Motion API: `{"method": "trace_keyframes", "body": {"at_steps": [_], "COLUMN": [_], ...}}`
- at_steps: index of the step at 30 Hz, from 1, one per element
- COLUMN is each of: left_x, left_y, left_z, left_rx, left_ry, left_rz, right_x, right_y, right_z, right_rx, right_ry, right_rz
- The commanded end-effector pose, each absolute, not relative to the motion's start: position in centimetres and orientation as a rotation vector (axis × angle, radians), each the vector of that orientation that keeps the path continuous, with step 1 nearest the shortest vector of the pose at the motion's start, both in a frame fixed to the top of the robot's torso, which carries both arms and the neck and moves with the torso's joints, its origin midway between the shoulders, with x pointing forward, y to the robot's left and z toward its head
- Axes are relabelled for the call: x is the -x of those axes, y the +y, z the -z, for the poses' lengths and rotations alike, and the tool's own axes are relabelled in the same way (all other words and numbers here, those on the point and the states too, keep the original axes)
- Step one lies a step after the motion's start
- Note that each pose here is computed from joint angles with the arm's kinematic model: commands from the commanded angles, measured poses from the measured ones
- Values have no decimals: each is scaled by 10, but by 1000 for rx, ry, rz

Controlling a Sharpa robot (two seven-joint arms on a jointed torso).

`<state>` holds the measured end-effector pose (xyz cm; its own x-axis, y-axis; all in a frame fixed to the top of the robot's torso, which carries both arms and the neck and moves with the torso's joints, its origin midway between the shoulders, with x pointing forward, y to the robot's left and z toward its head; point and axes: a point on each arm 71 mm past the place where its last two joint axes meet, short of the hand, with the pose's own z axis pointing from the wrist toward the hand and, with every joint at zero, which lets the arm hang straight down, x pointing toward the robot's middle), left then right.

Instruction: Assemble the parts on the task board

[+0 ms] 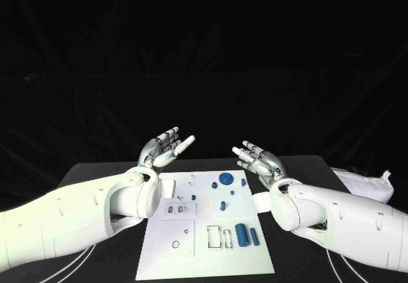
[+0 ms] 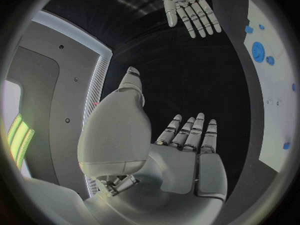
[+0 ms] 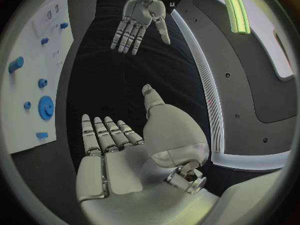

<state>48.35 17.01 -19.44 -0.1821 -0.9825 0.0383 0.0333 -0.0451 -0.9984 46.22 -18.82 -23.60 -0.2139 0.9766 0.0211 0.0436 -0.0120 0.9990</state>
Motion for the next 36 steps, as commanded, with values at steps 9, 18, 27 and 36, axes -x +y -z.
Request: {"method": "trace_keyframes", "body": {"at_steps": [9,18,27,36], "left_x": [-483,-482,-469,-453], "left_y": [164,196,202,197], "left_z": [192,191,187,181], "left_rx": [1109,1104,1098,1124], "left_ry": [1313,1296,1335,1370], "left_rz": [1488,1487,1519,1574], "right_x": [-455,-482,-493,-504], "right_y": [-172,-200,-199,-189], "right_z": [242,224,208,199], "right_rx": [-950,-543,-267,71], "right_ry": [1649,1510,1542,1604], "right_rz": [-1521,-1278,-1134,-869]}}
